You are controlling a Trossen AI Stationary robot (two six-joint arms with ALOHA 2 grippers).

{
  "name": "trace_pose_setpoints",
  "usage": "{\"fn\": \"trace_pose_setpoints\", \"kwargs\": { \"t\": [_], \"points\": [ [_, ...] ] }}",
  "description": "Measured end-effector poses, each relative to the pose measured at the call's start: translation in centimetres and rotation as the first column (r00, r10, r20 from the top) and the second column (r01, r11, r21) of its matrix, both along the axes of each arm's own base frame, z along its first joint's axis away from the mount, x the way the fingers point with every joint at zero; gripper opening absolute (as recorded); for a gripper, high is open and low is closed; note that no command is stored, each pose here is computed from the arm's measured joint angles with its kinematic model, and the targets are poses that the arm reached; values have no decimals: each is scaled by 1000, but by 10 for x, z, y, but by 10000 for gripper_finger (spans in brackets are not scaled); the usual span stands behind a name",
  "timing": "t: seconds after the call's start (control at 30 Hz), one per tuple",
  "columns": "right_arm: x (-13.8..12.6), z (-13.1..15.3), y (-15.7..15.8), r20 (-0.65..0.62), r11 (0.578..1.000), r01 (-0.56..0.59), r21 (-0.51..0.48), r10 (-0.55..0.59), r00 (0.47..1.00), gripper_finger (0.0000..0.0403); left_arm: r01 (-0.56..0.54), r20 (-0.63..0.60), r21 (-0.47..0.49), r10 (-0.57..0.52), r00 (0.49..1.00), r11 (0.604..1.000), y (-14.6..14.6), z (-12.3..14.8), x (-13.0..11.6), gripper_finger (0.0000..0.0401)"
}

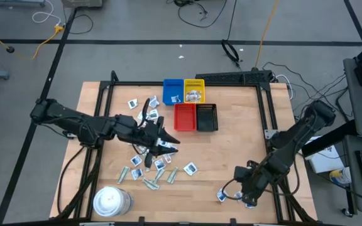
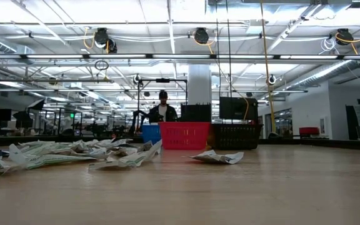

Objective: Pick & Place First Aid Supplies
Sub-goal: Put the alcohol pad into the blue bin

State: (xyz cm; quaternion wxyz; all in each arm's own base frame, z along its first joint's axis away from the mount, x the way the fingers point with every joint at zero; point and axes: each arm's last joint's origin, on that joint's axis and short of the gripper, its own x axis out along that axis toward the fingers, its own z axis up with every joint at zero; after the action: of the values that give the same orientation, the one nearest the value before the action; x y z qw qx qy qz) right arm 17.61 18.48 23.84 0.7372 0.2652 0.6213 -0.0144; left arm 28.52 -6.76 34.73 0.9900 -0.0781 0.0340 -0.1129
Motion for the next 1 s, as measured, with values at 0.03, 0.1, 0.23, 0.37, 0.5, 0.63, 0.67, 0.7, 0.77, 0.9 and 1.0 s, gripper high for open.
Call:
{"fn": "trace_pose_setpoints", "kwargs": {
  "t": [0.03,0.1,0.23,0.37,0.5,0.63,0.67,0.7,0.77,0.9,1.0],
  "points": [
    [0,-7,2,-15,999,31,10,-31,999,134,0,1,4,0,1000,1000,0,0,0,152],
    [-3,-21,4,-40,994,104,36,-103,994,134,0,0,3,0,1000,1000,0,0,0,154],
    [-9,-48,7,-55,966,221,137,-215,975,133,1,-1,-1,-1,1000,1000,0,0,0,156],
    [-17,-73,6,-86,922,317,221,-306,948,133,3,-2,-3,-3,1000,1000,0,0,0,157],
    [-24,-89,1,-99,904,354,239,-340,935,133,12,-3,-3,-12,1000,1000,0,0,0,157],
    [-27,-94,-3,-101,903,370,218,-356,929,133,47,-4,-5,-47,999,999,-1,0,0,157],
    [-26,-94,-3,-98,903,368,223,-355,930,133,53,-4,-5,-53,999,999,-1,0,0,157],
    [-26,-94,-2,-94,903,363,228,-351,932,133,55,-5,-5,-55,998,998,-1,0,0,157],
    [-25,-93,-2,-89,903,357,240,-345,934,132,57,-10,-4,-57,998,998,-2,-1,0,157],
    [-24,-91,0,-86,897,351,270,-340,936,130,57,-12,-4,-57,998,998,-2,-1,-1,157],
    [-26,-93,-1,-103,907,338,250,-322,941,130,56,-12,-4,-56,998,998,-2,-1,0,157]
  ]
}}
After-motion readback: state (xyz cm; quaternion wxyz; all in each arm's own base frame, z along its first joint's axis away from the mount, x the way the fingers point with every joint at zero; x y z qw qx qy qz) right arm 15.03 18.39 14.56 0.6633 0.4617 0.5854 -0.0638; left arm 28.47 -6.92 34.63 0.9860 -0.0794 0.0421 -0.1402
